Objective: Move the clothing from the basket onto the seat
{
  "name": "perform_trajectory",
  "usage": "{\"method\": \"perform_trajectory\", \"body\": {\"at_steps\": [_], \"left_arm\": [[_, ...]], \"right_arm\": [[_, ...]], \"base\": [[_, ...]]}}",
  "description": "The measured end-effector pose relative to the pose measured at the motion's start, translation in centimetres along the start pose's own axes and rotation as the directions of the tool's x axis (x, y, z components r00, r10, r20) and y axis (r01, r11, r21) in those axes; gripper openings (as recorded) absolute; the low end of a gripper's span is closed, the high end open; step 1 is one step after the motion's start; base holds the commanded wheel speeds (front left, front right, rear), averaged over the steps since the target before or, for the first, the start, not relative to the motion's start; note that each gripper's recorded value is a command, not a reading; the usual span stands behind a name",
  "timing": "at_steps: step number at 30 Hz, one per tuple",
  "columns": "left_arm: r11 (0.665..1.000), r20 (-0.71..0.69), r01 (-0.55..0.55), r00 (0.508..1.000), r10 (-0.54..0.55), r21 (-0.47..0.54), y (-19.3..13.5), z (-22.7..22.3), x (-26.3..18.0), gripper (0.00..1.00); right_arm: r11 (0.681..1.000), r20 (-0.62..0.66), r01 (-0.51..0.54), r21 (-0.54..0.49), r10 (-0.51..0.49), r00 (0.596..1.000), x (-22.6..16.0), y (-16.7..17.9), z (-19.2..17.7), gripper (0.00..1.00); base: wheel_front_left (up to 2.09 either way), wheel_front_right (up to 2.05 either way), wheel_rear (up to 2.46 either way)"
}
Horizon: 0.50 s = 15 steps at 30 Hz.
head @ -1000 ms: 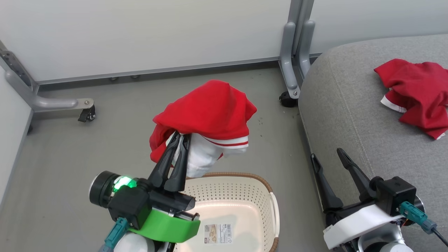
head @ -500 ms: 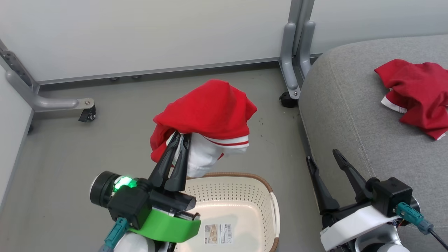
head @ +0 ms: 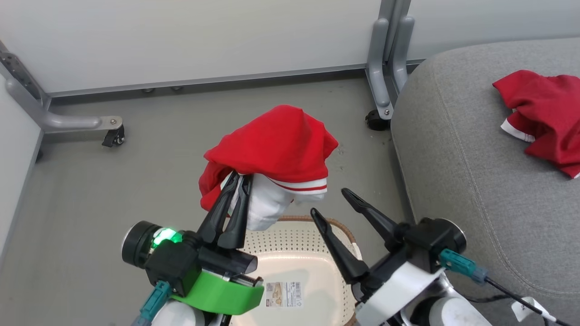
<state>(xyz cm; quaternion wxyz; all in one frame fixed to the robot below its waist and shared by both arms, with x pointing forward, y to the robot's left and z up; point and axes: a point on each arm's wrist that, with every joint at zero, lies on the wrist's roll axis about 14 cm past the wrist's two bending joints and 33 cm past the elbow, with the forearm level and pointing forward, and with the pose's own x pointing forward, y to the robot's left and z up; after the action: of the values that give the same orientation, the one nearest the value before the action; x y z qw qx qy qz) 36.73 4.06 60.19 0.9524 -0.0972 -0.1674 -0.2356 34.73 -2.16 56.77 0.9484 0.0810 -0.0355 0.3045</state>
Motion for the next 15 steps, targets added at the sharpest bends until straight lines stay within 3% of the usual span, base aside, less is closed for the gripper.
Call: {"method": "perform_trajectory", "body": {"at_steps": [6,15], "left_arm": [[1.0,-0.029,0.014,0.999,-0.014,-0.015,-0.4,-1.0,-0.2,0.0],[0.999,-0.036,0.026,0.999,-0.027,-0.025,-0.9,-1.2,-0.4,0.0]], "right_arm": [[0.995,0.036,-0.1,-0.022,0.1,0.994,2.4,1.7,0.8,1.0],[0.988,0.051,-0.151,-0.044,0.153,0.987,4.5,2.3,1.0,1.0]], "base": [[0.0,0.0,0.0],[0.0,0.0,0.0]]}}
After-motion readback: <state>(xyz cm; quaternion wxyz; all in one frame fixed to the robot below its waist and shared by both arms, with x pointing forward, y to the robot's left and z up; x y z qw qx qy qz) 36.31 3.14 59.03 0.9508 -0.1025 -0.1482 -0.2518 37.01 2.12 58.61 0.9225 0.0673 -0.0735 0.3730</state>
